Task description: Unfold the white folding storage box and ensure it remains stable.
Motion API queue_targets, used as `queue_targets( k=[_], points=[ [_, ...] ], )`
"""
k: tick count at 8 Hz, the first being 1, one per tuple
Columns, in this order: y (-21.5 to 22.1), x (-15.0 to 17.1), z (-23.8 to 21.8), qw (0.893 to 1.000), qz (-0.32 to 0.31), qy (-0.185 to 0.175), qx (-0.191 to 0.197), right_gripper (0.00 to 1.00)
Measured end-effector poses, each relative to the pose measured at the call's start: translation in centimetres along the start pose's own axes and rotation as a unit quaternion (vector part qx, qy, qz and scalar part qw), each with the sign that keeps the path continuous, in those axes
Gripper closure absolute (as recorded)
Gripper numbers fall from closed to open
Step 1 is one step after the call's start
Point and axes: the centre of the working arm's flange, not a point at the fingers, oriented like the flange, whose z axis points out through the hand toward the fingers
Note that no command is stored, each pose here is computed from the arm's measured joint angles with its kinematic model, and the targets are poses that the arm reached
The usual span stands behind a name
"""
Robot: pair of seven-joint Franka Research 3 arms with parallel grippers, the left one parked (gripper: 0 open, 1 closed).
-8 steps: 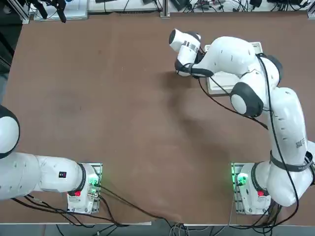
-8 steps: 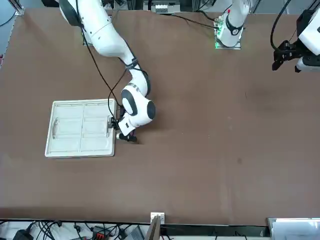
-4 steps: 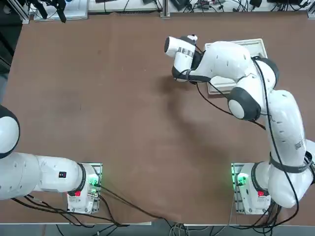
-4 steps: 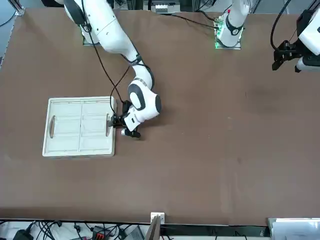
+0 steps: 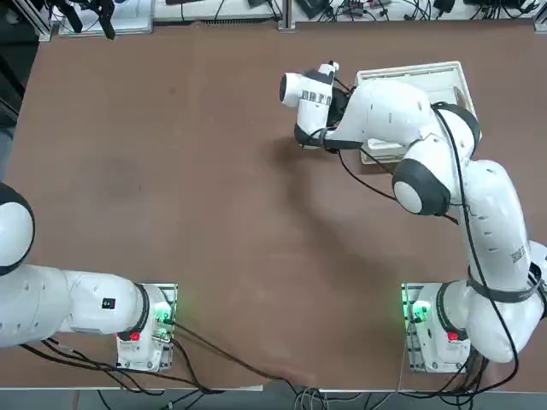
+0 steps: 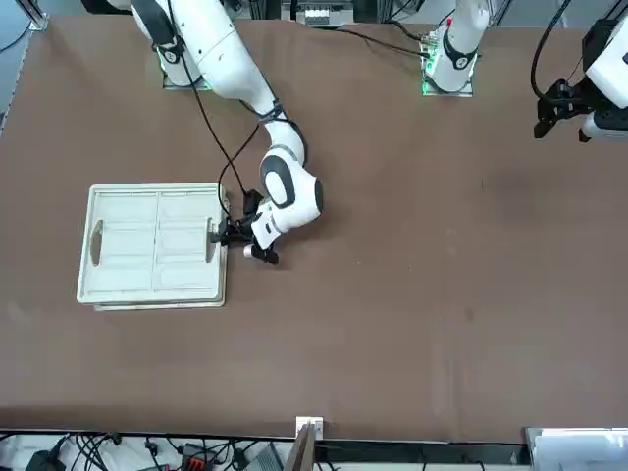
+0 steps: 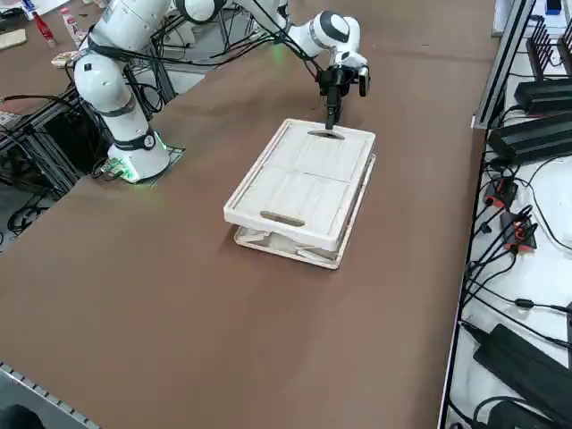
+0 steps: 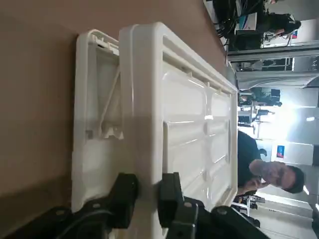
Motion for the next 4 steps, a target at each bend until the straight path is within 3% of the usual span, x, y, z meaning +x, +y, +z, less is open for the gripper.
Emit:
queue_targets(
  k=[4],
  points=[
    [2.5, 1.2, -1.5, 1.0, 0.026, 0.002, -0.005, 0.73]
  ],
)
